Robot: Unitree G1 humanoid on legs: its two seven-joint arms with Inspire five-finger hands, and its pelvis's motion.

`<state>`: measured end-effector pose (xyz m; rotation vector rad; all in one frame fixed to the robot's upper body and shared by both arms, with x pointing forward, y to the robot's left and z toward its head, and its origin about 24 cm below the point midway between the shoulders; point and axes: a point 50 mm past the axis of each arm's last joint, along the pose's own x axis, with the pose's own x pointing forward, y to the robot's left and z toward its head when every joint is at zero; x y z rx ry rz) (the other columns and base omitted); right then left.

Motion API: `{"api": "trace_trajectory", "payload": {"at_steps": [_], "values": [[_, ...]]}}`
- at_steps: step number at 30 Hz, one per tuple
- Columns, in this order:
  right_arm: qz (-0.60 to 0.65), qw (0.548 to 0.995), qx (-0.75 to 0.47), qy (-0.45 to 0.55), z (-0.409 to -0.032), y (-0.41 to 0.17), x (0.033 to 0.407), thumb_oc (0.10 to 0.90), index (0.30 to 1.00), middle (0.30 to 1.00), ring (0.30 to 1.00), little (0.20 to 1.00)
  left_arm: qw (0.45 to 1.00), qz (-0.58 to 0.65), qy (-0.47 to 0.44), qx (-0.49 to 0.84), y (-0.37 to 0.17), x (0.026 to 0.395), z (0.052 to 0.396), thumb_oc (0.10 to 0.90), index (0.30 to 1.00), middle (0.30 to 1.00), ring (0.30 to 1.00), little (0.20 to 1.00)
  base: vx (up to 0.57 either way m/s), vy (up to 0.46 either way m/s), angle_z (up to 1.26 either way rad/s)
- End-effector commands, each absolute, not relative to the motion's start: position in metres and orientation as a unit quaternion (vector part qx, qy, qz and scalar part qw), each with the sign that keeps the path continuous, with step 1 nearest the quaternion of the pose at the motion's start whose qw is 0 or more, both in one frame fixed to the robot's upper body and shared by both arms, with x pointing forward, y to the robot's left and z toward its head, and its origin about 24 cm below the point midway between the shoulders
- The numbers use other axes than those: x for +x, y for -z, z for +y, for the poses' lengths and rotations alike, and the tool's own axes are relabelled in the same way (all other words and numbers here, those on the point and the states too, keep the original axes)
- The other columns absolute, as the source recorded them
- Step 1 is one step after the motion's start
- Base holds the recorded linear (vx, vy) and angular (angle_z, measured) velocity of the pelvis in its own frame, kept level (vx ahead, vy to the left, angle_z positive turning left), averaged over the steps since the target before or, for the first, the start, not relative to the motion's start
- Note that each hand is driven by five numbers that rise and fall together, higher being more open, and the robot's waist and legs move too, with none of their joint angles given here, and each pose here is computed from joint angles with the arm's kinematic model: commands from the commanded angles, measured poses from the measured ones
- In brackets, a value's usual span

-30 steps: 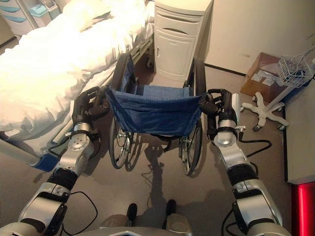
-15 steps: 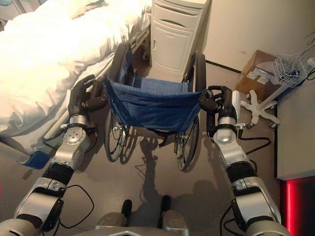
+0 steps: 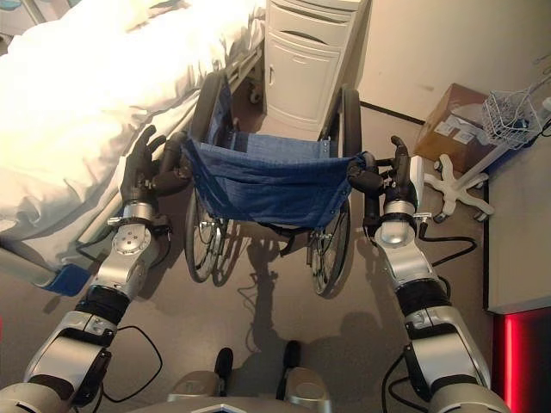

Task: Push the wheelchair next to the bed

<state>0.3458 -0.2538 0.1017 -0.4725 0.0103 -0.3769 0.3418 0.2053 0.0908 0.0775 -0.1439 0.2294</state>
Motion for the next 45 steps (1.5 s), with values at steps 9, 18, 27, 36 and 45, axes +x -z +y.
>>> {"api": "trace_trajectory", "payload": {"at_steps": [9,18,27,36,45], "values": [[-0.009,0.980,-0.153,0.127,-0.228,-0.056,0.305,0.800,0.900,0.900,0.900,0.900,0.965,-0.182,-0.170,0.082,-0.078,0.295,0.210,0.800,0.900,0.900,0.900,0.900,0.00,0.000,0.00],[-0.088,0.976,-0.135,0.146,-0.223,-0.059,0.264,0.800,0.900,0.900,0.900,0.900,0.933,-0.277,-0.200,0.115,-0.100,0.250,0.228,0.800,0.900,0.900,0.900,0.900,-0.03,0.001,-0.01],[-0.136,0.967,-0.130,0.175,-0.235,-0.070,0.241,0.800,0.900,0.900,0.900,0.900,0.921,-0.295,-0.222,0.127,-0.107,0.224,0.244,0.800,0.900,0.900,0.900,0.900,-0.02,0.012,-0.04],[-0.075,0.974,-0.091,0.191,-0.248,-0.037,0.208,0.800,0.900,0.900,0.900,0.900,0.937,-0.177,-0.275,0.122,-0.064,0.199,0.269,0.800,0.900,0.900,0.900,0.900,-0.01,-0.008,-0.03],[-0.120,0.965,-0.167,0.161,-0.250,-0.054,0.210,0.800,0.900,0.900,0.900,0.900,0.948,-0.155,-0.260,0.100,-0.055,0.198,0.270,0.800,0.900,0.900,0.900,0.900,0.00,0.001,-0.01]]}}
